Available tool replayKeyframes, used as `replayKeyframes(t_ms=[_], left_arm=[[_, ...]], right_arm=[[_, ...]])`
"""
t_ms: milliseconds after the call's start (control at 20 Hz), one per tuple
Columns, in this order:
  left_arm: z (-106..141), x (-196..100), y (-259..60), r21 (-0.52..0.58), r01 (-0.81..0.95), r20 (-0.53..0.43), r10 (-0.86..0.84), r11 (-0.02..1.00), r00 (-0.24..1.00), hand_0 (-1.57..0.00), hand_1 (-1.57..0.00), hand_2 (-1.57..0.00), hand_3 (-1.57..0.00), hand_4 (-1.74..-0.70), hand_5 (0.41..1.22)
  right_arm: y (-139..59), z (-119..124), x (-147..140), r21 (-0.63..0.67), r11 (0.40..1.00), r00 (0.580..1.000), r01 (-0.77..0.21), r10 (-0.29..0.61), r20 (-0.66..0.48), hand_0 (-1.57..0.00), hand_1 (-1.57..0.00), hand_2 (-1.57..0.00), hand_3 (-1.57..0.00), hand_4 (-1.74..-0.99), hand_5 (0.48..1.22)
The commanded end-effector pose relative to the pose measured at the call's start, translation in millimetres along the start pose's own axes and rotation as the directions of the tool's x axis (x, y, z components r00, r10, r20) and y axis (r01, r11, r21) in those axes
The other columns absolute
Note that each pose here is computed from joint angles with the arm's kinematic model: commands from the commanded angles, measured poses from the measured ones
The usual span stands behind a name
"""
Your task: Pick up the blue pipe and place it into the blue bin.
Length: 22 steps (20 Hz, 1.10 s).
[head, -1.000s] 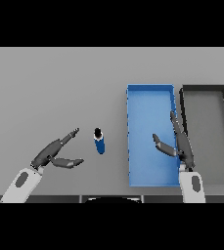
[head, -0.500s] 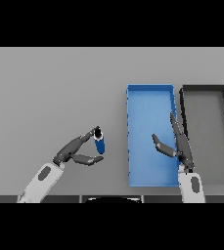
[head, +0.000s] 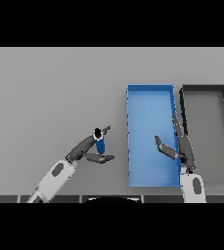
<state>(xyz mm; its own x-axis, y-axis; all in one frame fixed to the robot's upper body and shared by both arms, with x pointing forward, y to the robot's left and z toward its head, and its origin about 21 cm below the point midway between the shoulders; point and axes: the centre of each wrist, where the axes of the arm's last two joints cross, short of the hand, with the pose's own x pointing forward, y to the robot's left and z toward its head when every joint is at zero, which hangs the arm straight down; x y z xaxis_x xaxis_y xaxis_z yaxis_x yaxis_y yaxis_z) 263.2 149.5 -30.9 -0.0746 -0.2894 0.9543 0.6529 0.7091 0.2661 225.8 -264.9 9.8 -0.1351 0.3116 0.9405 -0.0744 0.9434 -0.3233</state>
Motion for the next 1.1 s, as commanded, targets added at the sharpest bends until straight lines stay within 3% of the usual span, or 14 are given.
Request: replayKeyframes(t_ms=[0,100,150,200,300,450,700,1050], left_arm=[[-2,1,-2,0.003,-0.014,0.011,0.014,1.0,1.0,0.0,0.0,0.0,0.0,-1.11,0.463],[-9,1,-3,0.012,-0.073,0.038,0.072,0.997,0.997,0.0,-0.04,-0.15,-0.12,-1.19,0.55],[-12,2,-6,0.012,-0.102,0.04,0.101,0.995,0.994,-0.01,-0.16,-0.31,-0.28,-1.24,0.613],[-12,0,-7,0.02,-0.137,0.052,0.135,0.99,0.989,-0.12,-0.32,-0.49,-0.53,-1.28,0.735],[-12,-4,-10,0.028,-0.162,0.059,0.16,0.986,0.985,-0.6,-0.75,-0.87,-0.91,-1.44,0.91],[-12,0,-18,0.009,-0.161,0.086,0.159,0.987,0.983,-1.07,-1.15,-1.21,-1.19,-1.58,1.062],[-18,14,-28,0.027,-0.118,0.158,0.113,0.993,0.981,-1.41,-1.43,-1.45,-1.45,-1.49,1.169],[-25,54,-18,0.027,-0.127,0.3,0.113,0.992,0.947,-1.54,-1.54,-1.55,-1.55,-1.47,1.21]], right_arm=[[-0.2,0,2,-0.004,1.0,1.0,0.005,-0.005,0.005,0.0,0.0,0.0,0.0,-1.207,0.65],[-1.4,0,-1,-0.006,1.0,1.0,0.005,-0.005,-0.006,0.0,0.0,0.0,0.0,-1.213,0.655],[-2.0,-2,1,-0.006,1.0,1.0,0.015,-0.015,0.0,0.0,0.0,0.0,0.0,-1.217,0.655],[-4.3,-2,2,-0.007,1.0,1.0,0.01,-0.01,0.007,0.0,0.0,0.0,0.0,-1.22,0.656],[-1.9,-1,0,0.0,1.0,1.0,0.011,-0.011,0.008,0.0,0.0,0.0,0.0,-1.219,0.657],[-1.3,-6,1,0.005,1.0,1.0,0.021,-0.021,0.002,0.0,0.0,0.0,0.0,-1.233,0.66],[-1.8,-9,2,0.01,0.999,0.999,0.031,-0.031,-0.017,0.0,0.0,0.0,0.0,-1.22,0.635],[-0.6,-6,1,0.002,1.0,1.0,0.019,-0.019,-0.014,0.0,0.0,0.0,0.0,-1.213,0.639]])
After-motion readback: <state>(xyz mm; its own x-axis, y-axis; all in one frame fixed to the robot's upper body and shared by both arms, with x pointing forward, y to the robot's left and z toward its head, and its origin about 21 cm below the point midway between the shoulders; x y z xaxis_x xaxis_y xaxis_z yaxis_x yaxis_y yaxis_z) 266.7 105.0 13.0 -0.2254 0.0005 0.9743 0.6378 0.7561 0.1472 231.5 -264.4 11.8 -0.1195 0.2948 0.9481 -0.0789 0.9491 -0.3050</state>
